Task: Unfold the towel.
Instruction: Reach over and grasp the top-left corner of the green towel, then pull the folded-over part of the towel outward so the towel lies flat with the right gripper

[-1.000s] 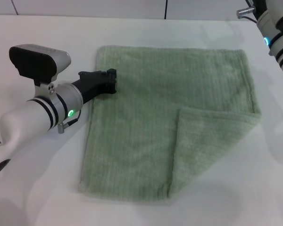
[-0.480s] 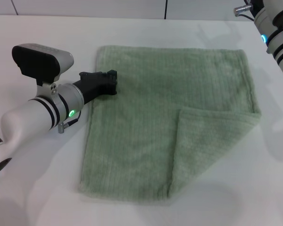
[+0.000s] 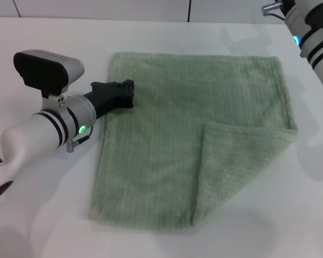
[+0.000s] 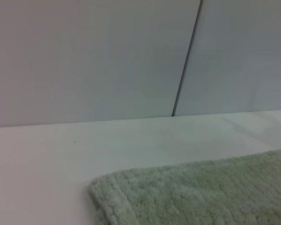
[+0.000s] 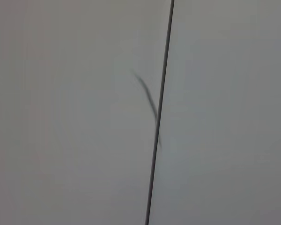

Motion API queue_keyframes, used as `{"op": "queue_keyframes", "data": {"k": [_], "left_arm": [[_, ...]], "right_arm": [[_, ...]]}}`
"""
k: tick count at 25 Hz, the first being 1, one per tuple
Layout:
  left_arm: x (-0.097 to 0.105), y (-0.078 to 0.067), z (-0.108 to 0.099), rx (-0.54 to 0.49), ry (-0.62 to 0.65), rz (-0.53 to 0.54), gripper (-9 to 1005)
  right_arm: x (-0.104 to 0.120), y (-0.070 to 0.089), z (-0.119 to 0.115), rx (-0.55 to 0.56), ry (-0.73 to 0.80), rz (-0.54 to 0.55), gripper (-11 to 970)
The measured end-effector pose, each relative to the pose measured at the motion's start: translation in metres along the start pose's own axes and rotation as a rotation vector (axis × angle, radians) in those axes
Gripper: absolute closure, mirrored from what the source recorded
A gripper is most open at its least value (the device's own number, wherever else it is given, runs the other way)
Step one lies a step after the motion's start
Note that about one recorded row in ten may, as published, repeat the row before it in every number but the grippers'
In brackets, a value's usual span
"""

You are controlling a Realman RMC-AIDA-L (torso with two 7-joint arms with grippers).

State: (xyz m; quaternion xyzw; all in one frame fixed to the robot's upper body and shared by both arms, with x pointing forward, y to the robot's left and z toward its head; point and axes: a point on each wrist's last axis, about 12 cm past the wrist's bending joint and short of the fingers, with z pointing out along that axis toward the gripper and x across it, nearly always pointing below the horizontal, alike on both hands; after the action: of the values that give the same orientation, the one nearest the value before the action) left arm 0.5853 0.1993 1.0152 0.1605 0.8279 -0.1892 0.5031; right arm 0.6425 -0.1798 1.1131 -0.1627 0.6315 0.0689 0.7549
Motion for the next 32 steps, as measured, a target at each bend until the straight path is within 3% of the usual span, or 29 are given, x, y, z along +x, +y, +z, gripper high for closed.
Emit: {"op": "queue_keyframes", "data": {"k": [19, 26, 32], "left_arm": [[0.001, 0.000, -0.001, 0.001, -0.001, -0.008, 991], [0.002, 0.000, -0.001, -0.002, 0.002, -0.011, 991], [0.002, 0.000, -0.001, -0.003, 0.003, -0.013, 991]], "right_arm": [[-0.006, 0.012, 0.013, -0.030, 0.072, 0.047, 141], [-0.022, 0.012, 0.026, -0.039, 0.165, 0.078, 141], [-0.043, 0.024, 0.033, -0.109, 0.241, 0.041, 140]]}}
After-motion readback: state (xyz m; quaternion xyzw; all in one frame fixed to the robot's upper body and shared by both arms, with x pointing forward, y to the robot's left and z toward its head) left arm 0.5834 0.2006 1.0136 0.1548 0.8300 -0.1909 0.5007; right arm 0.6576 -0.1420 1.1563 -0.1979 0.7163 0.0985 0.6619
